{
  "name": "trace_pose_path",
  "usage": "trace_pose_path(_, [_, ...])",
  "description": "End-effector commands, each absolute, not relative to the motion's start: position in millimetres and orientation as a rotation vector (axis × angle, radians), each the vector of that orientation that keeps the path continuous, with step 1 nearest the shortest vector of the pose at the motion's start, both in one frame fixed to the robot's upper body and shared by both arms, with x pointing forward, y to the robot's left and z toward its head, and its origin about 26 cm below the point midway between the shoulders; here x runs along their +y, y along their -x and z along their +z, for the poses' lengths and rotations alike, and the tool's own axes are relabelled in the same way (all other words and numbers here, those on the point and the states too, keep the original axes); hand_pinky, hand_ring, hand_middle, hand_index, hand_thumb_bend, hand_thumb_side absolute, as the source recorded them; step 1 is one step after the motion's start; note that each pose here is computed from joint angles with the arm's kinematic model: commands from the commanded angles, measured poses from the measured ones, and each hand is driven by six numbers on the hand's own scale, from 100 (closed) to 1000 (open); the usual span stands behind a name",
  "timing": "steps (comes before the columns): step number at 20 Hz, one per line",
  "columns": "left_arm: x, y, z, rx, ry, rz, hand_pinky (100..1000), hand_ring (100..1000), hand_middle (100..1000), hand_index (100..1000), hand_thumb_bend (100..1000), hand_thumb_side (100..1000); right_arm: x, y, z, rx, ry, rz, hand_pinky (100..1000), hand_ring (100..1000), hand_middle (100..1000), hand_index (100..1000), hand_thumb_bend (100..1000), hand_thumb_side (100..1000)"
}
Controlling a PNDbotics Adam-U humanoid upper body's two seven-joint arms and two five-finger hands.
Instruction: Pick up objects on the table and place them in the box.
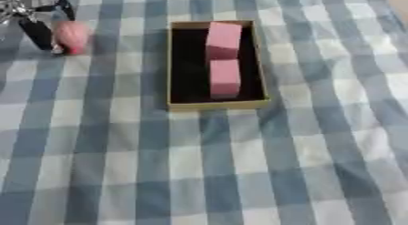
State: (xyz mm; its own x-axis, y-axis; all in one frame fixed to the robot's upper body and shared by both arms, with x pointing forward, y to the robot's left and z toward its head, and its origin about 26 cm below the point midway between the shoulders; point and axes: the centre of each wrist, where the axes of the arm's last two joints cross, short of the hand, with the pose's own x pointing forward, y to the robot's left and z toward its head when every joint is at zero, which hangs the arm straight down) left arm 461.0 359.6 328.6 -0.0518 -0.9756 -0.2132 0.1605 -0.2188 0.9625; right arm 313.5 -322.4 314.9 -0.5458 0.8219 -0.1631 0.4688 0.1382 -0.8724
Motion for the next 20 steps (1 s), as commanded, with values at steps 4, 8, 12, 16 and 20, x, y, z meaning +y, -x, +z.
trace_pose_path(4, [361.9, -457.4, 342.4, -1.047, -1.223, -1.458, 716, 827, 690, 680, 370, 100, -329.1, -309.4, 326.2, -2.059, 1.299, 1.374, 918, 980, 952, 684, 100, 107])
trace_pose_path(8, [360.1, -454.0, 349.1, -1.086, -1.216, -1.459, 703, 816, 689, 677, 323, 103, -329.9, -309.7, 324.6, -2.056, 1.295, 1.369, 917, 980, 952, 684, 100, 106])
trace_pose_path(12, [358.1, -450.6, 355.4, -1.103, -1.226, -1.459, 646, 763, 622, 616, 308, 100, -330.1, -309.8, 323.2, -2.054, 1.292, 1.366, 913, 979, 952, 684, 100, 104])
trace_pose_path(16, [357.8, -449.4, 355.9, -1.108, -1.250, -1.435, 545, 667, 518, 525, 371, 100, -329.6, -309.7, 322.5, -2.055, 1.290, 1.362, 913, 978, 952, 684, 100, 103])
trace_pose_path(20, [353.2, -446.8, 359.4, -1.135, -1.262, -1.450, 512, 638, 498, 506, 369, 100, -329.9, -309.5, 322.1, -2.053, 1.291, 1.359, 911, 978, 951, 684, 100, 100])
